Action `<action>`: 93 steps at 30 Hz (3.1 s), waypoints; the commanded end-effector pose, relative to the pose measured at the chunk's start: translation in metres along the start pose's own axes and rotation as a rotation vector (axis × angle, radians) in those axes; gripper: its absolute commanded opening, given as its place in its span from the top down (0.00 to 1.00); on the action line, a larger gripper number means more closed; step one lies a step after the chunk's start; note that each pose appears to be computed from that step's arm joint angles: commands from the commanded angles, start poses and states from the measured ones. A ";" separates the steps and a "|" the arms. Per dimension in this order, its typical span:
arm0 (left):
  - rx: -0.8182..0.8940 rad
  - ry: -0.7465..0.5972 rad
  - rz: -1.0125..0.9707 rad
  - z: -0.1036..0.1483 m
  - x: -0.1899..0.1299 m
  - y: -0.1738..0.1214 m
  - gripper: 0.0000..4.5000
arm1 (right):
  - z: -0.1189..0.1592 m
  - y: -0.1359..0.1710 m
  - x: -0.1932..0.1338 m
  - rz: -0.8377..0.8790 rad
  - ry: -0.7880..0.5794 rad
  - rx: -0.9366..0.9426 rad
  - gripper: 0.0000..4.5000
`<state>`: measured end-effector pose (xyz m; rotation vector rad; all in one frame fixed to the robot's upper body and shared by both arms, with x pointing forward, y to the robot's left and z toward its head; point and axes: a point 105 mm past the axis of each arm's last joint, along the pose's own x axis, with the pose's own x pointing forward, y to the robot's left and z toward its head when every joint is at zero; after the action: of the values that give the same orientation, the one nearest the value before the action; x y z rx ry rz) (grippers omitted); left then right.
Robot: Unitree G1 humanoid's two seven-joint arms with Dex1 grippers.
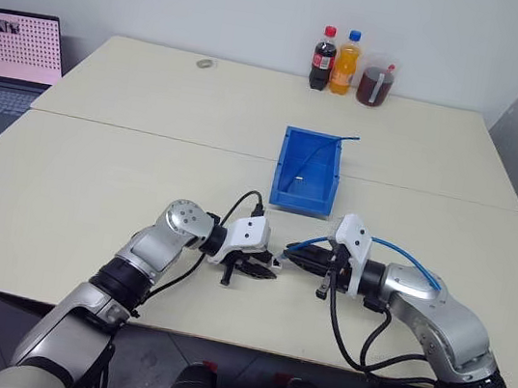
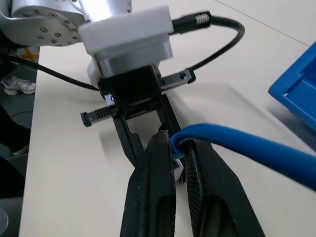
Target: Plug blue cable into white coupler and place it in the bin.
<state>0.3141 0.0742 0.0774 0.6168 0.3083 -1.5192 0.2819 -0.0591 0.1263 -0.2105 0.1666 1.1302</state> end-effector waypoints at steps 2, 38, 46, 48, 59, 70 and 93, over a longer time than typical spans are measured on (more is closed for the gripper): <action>-0.026 0.042 -0.028 -0.012 0.006 -0.008 0.82 | 0.012 0.003 0.004 0.022 -0.046 -0.042 0.99; -0.025 0.049 -0.008 -0.015 0.004 -0.007 0.82 | -0.020 0.008 0.007 0.024 0.065 0.141 0.99; -0.022 0.051 -0.009 -0.015 0.005 -0.008 0.82 | -0.023 0.009 0.013 -0.006 0.103 0.113 0.99; -0.022 0.052 -0.007 -0.015 0.005 -0.008 0.82 | -0.019 0.012 0.017 -0.001 0.110 0.081 0.99; -0.028 0.049 -0.004 -0.014 0.006 -0.008 0.82 | -0.026 0.020 0.019 0.026 0.196 -0.011 0.99; -0.038 0.044 0.030 -0.013 0.008 -0.005 0.82 | -0.023 0.016 0.013 -0.021 0.155 0.166 0.99; -0.053 0.025 0.073 0.000 0.015 -0.002 0.82 | -0.026 0.024 0.016 -0.015 0.264 0.018 1.00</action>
<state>0.3141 0.0699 0.0701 0.5825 0.3488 -1.4323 0.2760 -0.0432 0.1173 -0.3232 0.3053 1.0368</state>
